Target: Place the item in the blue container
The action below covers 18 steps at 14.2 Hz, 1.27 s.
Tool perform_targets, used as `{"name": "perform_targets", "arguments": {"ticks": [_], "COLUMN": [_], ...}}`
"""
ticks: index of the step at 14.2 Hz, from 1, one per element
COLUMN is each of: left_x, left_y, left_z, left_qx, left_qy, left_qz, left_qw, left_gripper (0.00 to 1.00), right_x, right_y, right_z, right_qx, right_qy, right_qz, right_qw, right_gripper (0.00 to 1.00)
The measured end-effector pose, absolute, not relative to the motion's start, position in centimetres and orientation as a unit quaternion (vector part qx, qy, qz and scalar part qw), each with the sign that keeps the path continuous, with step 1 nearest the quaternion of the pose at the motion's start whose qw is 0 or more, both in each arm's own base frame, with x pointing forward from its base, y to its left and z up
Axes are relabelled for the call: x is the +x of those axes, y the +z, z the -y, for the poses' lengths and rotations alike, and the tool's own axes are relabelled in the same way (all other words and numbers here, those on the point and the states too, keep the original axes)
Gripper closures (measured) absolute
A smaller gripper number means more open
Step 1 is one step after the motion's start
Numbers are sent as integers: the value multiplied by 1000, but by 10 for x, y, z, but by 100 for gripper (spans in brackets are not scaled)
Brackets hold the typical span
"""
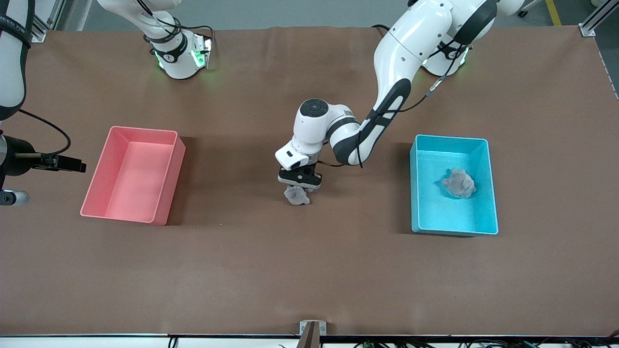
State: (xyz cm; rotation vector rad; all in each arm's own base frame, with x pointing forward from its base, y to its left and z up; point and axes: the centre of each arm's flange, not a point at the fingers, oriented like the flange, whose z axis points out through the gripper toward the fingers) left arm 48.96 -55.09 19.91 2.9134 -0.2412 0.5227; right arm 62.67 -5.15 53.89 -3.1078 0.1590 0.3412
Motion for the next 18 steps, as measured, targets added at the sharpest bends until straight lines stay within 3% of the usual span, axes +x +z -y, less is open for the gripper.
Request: {"name": "perform_targets", "arguments": {"ticks": [4,9,14,18], "left_x": [512,545,590,613], "left_y": [228,316,401,426], "left_z": [537,490,378,269], "left_qx": [978,989,996,994], "left_qy": [183,129,46,-16], "left_qz": [62,55,81,106], "left_qw": [73,36,3,-10], "left_gripper": [74,74,78,78], "right_x": [625,626,626,620], "right_y": [543,541,541,557], "right_z": [54,54,51,49], "right_qx": [-993,-993,-993,-994], "right_qy": [109,110,109,98], "right_qz": [-54,-49,-45,-42], "right_qw": [7,17,22,23], "right_gripper": [0,0,0,0]}}
